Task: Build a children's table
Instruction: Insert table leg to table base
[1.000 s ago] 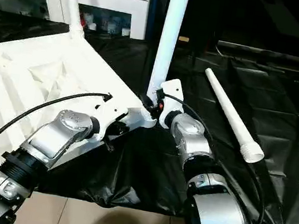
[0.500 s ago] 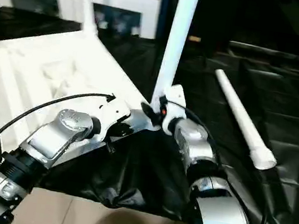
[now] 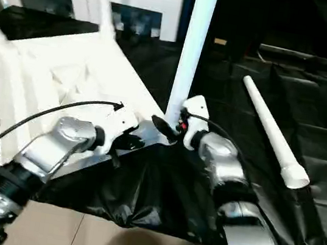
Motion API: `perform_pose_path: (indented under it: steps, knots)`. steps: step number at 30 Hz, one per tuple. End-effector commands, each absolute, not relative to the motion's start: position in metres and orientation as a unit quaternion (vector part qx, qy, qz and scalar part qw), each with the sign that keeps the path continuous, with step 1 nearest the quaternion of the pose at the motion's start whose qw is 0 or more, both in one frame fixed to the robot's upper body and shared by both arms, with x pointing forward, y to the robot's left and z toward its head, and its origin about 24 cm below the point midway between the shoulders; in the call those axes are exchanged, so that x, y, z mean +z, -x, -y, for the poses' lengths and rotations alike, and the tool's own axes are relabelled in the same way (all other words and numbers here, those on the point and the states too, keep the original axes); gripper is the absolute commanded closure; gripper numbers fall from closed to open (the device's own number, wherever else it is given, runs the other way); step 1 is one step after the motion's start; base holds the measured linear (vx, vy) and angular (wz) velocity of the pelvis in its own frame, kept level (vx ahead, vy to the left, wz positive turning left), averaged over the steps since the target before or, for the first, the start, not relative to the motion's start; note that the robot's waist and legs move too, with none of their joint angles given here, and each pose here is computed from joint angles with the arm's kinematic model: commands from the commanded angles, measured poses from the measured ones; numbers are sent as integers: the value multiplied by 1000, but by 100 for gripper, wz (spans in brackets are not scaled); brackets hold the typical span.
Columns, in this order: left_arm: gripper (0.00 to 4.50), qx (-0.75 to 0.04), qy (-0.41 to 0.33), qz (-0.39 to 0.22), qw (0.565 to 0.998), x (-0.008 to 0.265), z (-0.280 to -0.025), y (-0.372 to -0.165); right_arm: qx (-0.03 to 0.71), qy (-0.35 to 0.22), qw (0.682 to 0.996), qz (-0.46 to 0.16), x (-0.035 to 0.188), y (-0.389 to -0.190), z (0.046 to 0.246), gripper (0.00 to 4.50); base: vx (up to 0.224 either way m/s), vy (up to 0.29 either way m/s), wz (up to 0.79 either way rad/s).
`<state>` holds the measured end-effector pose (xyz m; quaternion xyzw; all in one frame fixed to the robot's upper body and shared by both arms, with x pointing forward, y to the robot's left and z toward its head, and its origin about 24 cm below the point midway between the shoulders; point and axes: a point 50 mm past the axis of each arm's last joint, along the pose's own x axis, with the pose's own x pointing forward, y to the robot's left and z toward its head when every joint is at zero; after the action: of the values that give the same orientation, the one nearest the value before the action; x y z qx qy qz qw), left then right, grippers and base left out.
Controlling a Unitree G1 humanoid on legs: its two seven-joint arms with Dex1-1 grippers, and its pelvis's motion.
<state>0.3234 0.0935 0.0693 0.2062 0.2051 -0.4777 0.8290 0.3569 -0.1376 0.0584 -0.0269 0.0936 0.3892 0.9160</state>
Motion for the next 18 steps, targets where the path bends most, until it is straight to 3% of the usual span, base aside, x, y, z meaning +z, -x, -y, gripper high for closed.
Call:
perform_pose_path:
  steps: [1,18]
  knots:
    - [450,-515,-215,-158,815,83,-84,-323,412,40,906,-93,60,-353,140,50,0,0,0]
    - [450,-593,-222,-157,758,73,-91,-312,497,77,856,-122,58,-334,151,50,0,0,0]
